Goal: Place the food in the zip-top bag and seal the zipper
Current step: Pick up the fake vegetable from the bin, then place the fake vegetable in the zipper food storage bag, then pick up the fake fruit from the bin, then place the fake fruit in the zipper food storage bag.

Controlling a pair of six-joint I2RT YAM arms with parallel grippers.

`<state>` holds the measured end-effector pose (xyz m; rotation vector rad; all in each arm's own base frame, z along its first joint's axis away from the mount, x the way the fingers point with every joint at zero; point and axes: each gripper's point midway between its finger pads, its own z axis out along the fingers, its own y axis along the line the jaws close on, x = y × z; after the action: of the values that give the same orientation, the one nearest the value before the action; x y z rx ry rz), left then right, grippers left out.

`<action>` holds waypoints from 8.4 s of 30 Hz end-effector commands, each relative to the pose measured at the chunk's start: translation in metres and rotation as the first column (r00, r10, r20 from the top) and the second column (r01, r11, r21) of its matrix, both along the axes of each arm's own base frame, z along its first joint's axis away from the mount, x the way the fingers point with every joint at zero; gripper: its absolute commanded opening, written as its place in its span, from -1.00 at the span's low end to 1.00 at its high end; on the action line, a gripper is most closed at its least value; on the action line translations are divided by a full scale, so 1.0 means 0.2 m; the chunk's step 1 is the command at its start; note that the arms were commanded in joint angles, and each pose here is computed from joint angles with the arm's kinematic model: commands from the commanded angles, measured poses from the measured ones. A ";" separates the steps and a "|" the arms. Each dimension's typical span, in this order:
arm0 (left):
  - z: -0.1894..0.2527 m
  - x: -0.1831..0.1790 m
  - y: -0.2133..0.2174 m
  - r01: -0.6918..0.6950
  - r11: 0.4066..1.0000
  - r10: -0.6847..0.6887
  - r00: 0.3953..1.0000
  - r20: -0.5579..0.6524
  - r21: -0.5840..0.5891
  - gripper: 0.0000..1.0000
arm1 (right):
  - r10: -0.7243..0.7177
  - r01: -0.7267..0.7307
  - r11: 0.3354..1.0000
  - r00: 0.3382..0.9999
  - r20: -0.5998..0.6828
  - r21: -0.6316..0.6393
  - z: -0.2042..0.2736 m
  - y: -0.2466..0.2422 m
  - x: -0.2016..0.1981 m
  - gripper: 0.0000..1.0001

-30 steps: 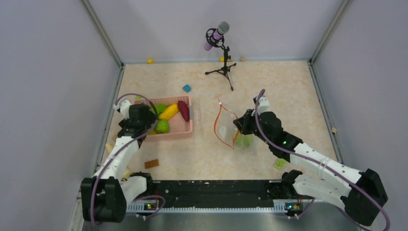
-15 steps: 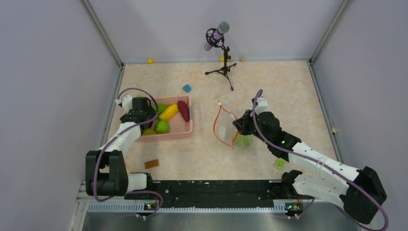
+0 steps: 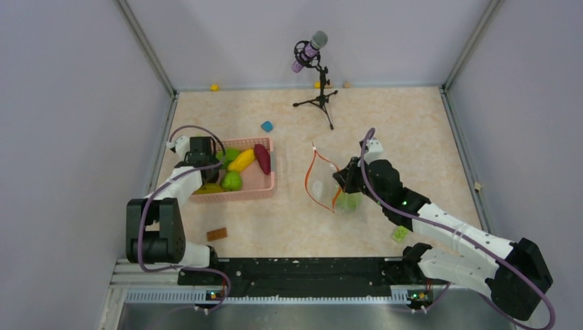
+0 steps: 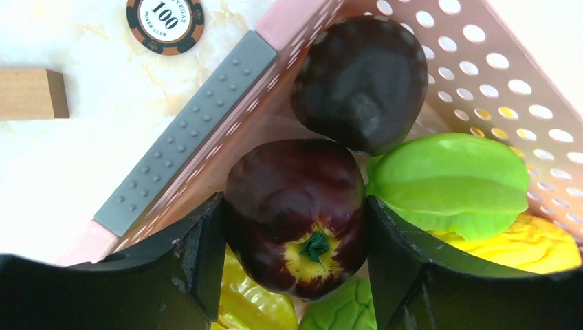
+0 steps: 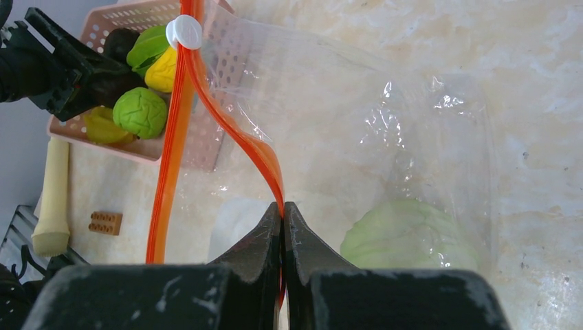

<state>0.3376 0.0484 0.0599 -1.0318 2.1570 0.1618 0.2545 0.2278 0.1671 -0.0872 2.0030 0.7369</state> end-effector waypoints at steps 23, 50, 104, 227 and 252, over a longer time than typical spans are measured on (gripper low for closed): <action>0.50 -0.05 -0.30 0.352 0.933 -0.293 0.866 0.405 -0.078 -1.00 | -0.038 0.038 0.999 0.999 0.035 -0.004 0.02 -0.04 0.03 -1.00; 1.16 -0.74 -1.48 0.937 0.098 -0.611 -0.210 0.763 0.336 -1.00 | 0.003 -0.006 1.000 0.993 0.114 0.025 0.08 -0.06 -0.02 -1.00; 0.87 -0.60 -2.04 0.971 0.087 -0.817 -0.057 0.573 0.221 0.94 | 0.028 -0.112 0.974 0.922 0.386 0.196 0.38 -0.13 -0.18 -1.00; 0.96 -0.41 -1.46 0.964 0.256 -0.813 0.173 0.555 0.075 -0.54 | 0.002 -0.071 0.983 0.928 0.373 0.172 0.33 -0.14 -0.14 -1.00; 1.21 -0.60 -2.05 0.945 0.100 -0.829 -0.095 0.551 0.313 -0.53 | 0.136 -0.233 0.898 0.954 0.269 0.372 0.65 0.00 -0.30 -1.00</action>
<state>0.1954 -0.3600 0.2695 0.6596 1.8102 -1.0617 0.2104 0.2118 0.2366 -0.1135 1.6862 0.9917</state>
